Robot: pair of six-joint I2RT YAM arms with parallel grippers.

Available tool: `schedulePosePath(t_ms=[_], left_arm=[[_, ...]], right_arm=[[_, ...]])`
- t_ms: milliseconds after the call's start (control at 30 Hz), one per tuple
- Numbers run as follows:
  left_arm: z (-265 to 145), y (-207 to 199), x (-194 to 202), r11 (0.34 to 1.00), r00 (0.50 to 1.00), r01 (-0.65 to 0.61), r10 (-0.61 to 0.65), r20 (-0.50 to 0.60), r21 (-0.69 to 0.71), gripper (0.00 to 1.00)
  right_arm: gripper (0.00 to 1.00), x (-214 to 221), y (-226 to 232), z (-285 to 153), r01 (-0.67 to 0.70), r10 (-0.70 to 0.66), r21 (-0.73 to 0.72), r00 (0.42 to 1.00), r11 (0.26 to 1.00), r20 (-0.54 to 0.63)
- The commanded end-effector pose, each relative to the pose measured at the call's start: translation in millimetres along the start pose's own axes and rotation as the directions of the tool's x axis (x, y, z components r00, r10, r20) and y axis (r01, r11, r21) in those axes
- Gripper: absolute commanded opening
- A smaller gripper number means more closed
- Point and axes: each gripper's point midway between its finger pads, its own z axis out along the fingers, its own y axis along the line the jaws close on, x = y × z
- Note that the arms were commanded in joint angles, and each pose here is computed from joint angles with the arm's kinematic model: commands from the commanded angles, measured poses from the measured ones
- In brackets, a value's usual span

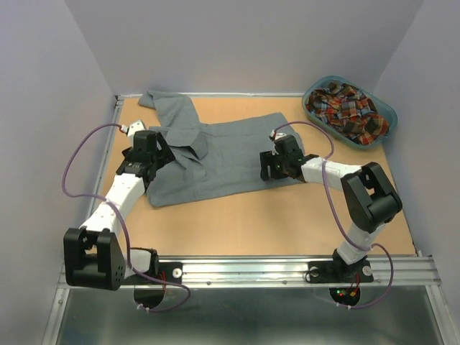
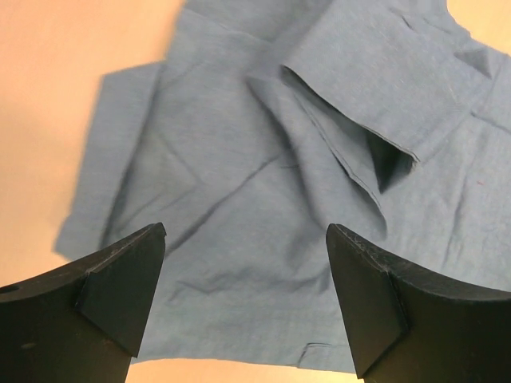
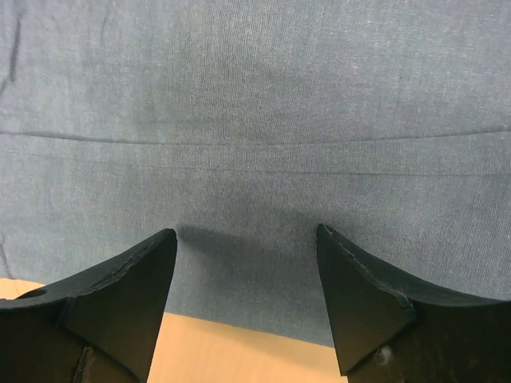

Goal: Fold and stack the long sleeve shirts
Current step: Fold the shirt

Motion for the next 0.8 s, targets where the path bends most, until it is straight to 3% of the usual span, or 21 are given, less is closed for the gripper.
schedulePosePath(t_ms=[0,167,333,533,767], left_arm=[[-21.7,9.5,-17.8,1.000,0.995,-0.023,0.024,0.099,-0.007,0.94],[-37.0,14.4,-22.5,1.000,0.987,-0.008,0.005,0.162,0.016,0.94],[-41.5,15.8,-21.4,1.000,0.985,-0.009,0.005,0.170,0.025,0.94],[-46.0,21.7,-23.6,1.000,0.982,-0.007,0.006,0.189,0.004,0.94],[-49.8,26.4,-29.6,1.000,0.978,0.009,-0.006,0.209,-0.015,0.94]], right_arm=[[0.76,104.2,-26.8,-40.0,-0.053,0.092,0.127,0.940,0.991,-0.329],[0.76,101.7,-17.4,-63.3,-0.121,0.143,0.093,0.946,0.988,-0.292],[0.76,33.3,-14.0,-80.6,-0.023,0.030,0.084,0.996,0.996,-0.085],[0.77,-69.6,65.7,-99.3,0.098,-0.064,-0.127,0.967,0.987,0.245],[0.85,-107.0,146.5,-63.7,0.231,-0.103,-0.315,0.921,0.921,0.375]])
